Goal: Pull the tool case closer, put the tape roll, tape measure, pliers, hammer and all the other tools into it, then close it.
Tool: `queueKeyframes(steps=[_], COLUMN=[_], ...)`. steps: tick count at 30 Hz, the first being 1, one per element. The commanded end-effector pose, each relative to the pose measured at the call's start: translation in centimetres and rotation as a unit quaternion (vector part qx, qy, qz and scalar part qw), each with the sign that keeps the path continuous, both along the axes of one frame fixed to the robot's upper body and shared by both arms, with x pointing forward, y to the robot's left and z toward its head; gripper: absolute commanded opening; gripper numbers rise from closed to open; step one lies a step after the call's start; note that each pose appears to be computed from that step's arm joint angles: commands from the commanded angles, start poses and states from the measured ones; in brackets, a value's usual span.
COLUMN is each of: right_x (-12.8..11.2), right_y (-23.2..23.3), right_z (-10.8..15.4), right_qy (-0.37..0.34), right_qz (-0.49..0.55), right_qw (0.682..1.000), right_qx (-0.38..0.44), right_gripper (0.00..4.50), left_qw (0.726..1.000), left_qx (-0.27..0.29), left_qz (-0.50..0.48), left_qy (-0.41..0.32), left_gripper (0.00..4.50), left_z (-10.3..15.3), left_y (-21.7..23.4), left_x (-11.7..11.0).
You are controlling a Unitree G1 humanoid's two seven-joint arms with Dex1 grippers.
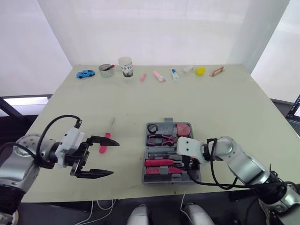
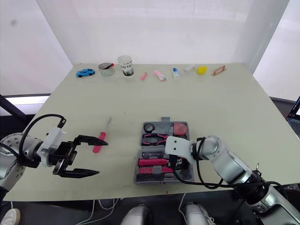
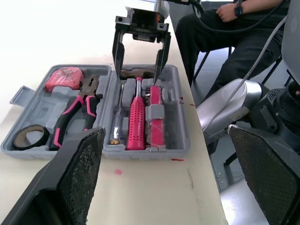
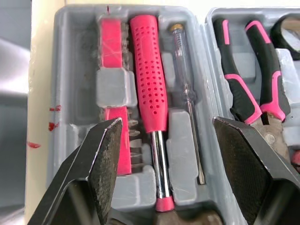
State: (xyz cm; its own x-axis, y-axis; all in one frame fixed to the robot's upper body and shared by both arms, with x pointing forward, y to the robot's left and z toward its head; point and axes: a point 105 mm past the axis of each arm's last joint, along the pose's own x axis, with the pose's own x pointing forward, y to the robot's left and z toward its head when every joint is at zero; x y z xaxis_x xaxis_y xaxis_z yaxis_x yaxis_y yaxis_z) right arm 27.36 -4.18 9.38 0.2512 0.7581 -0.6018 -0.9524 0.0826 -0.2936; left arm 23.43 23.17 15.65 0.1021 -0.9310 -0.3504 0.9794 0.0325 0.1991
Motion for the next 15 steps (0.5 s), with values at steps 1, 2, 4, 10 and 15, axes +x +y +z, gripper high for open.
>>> queueKeyframes(steps=[1,2,4,10,15], right_x=[-0.1,0.0,0.0,0.4,0.3], right_y=[1.0,1.1,1.2,1.7,1.9], right_z=[1.8,1.7,1.4,0.4,-1.1], right_qy=[-0.009,-0.008,-0.008,-0.005,0.012], right_qz=[0.006,0.006,0.008,0.011,0.021], right_qw=[0.998,0.998,0.998,0.998,0.999], right_qx=[0.062,0.065,0.063,0.059,0.042], right_gripper=[2.23,1.67,1.09,0.04,0.04], left_qw=[1.0,1.0,1.0,1.0,1.0], left_qx=[-0.005,-0.005,-0.006,-0.008,-0.011], left_qz=[-0.025,-0.025,-0.026,-0.025,-0.025], left_qy=[-0.012,-0.012,-0.012,-0.014,-0.014], left_gripper=[4.5,4.5,4.5,4.5,4.5], left_z=[0.9,0.9,0.9,0.9,0.8], left_y=[0.0,0.0,-0.1,-0.1,-0.2], left_x=[-0.3,-0.2,-0.2,-0.2,-0.3])
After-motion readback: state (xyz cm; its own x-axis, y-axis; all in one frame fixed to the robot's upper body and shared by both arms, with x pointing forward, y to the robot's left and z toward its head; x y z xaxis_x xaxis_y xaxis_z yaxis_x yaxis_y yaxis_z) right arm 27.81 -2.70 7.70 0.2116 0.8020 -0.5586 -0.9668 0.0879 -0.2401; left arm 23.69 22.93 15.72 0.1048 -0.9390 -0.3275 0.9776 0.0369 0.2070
